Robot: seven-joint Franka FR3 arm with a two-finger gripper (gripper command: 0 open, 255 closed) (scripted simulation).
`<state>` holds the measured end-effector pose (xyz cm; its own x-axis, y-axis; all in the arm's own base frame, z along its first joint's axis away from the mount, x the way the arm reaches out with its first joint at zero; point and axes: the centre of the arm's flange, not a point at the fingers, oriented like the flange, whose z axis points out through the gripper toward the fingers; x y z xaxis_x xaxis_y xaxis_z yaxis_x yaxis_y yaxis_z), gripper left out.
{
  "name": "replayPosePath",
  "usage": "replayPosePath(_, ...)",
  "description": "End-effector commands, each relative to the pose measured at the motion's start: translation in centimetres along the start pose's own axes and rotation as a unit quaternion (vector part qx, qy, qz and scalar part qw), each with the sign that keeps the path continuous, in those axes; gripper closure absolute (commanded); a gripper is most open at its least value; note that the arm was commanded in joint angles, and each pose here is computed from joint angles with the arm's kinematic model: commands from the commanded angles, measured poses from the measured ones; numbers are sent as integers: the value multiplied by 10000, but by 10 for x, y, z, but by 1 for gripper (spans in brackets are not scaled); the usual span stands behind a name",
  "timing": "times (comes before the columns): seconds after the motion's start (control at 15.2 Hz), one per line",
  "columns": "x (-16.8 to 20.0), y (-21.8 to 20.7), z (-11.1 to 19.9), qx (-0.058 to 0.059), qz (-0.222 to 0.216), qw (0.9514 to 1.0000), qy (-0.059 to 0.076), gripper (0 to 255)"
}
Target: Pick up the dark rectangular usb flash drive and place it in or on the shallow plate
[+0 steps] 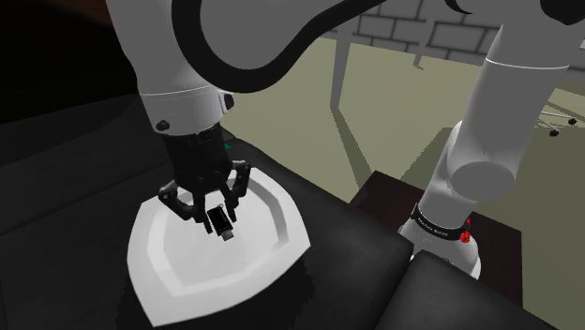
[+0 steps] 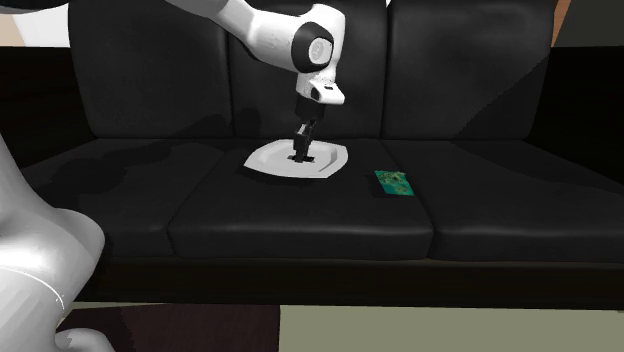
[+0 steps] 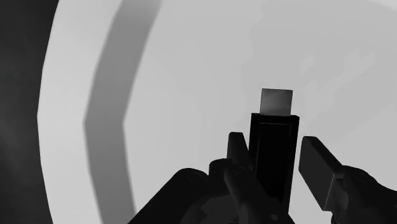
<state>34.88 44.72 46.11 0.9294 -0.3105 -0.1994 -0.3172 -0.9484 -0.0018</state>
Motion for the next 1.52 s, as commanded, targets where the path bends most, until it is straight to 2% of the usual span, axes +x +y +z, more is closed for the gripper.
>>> replayPosePath(0.0, 0, 0, 6, -24, -7, 10000, -40, 255)
replayPosePath(0.26, 1, -1, 7, -23, -7, 10000, -39, 255)
replayPosePath(1.25, -15, -1, -71, -23, -7, 10000, -39, 255)
replayPosePath(1.32, -14, -1, -65, -21, -8, 10000, -38, 255)
replayPosePath(1.39, -14, -1, -65, -21, -8, 10000, -38, 0)
replayPosePath(1.45, -17, 14, -63, 94, 25, 9999, -113, 0)
